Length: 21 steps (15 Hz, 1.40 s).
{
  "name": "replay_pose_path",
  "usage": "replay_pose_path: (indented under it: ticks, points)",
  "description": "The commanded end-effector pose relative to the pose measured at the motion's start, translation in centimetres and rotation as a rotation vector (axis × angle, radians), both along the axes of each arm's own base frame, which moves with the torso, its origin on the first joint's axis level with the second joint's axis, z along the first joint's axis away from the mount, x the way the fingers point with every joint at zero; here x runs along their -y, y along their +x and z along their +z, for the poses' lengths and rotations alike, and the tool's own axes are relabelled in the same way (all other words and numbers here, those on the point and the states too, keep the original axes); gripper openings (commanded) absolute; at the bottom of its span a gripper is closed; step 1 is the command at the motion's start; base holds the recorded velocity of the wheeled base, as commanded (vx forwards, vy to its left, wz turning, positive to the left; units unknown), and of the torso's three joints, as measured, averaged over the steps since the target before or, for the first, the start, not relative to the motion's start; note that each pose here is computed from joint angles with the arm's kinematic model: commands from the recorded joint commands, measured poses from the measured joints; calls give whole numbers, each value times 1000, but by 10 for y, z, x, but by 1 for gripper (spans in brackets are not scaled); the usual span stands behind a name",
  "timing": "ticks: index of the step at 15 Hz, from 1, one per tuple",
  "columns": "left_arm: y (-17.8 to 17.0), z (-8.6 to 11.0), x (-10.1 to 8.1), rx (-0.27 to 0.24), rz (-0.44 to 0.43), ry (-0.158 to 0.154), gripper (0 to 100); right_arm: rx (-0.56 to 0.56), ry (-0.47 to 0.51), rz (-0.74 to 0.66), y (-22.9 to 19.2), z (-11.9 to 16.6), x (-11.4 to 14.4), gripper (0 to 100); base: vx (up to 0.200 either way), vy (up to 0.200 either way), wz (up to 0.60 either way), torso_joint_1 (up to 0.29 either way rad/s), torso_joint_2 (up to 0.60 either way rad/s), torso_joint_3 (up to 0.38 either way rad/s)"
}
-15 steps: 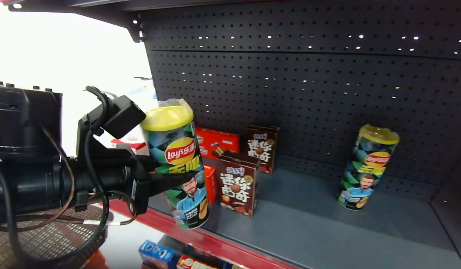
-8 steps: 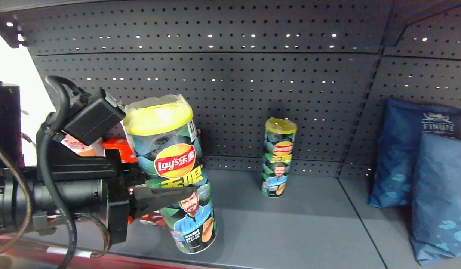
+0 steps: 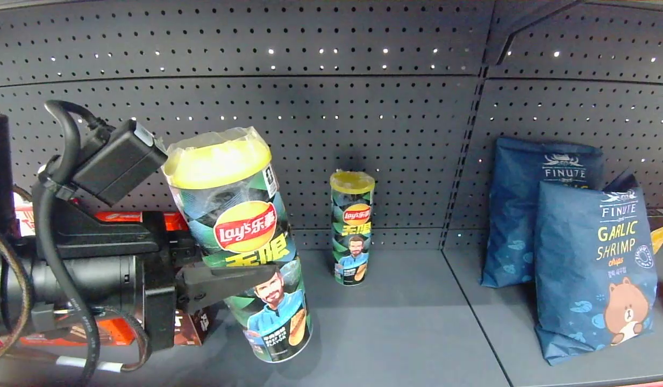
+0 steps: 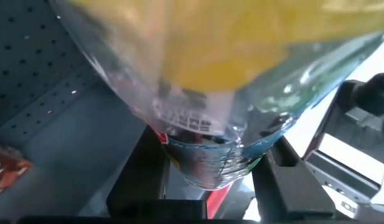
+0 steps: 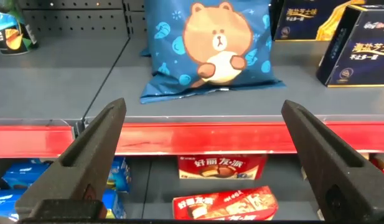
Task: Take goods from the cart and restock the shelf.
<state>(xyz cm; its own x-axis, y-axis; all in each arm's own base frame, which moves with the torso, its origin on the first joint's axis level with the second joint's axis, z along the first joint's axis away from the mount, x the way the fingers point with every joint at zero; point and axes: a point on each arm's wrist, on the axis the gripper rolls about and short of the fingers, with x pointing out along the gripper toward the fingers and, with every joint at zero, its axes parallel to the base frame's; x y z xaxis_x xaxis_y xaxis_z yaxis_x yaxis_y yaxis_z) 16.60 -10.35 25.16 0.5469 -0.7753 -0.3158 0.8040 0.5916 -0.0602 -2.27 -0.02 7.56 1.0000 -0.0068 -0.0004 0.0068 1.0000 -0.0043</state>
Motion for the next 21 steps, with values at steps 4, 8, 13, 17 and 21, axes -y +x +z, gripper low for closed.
replay_pose_path:
  ticks: [4, 8, 13, 17, 21]
  points:
    - [1, -3, -1, -9, 7, 5, 0, -1, -3, 2, 0, 0, 0, 100, 0, 0, 0, 0, 0, 0]
    - [1, -3, -2, -11, 9, 5, 0, -1, -2, 1, 0, 0, 0, 100, 0, 0, 300, 2, 1, 1]
    - [1, -4, -2, -13, 10, 7, 0, -1, -2, -1, 0, 0, 0, 100, 0, 0, 0, 0, 0, 0]
    - [0, -11, -4, -36, 17, 18, 0, -1, 0, -1, 0, 0, 0, 100, 0, 0, 0, 0, 0, 0]
    - [-3, -8, -5, -22, 20, 11, 0, -1, 0, -2, 0, 0, 0, 100, 0, 0, 0, 0, 0, 0]
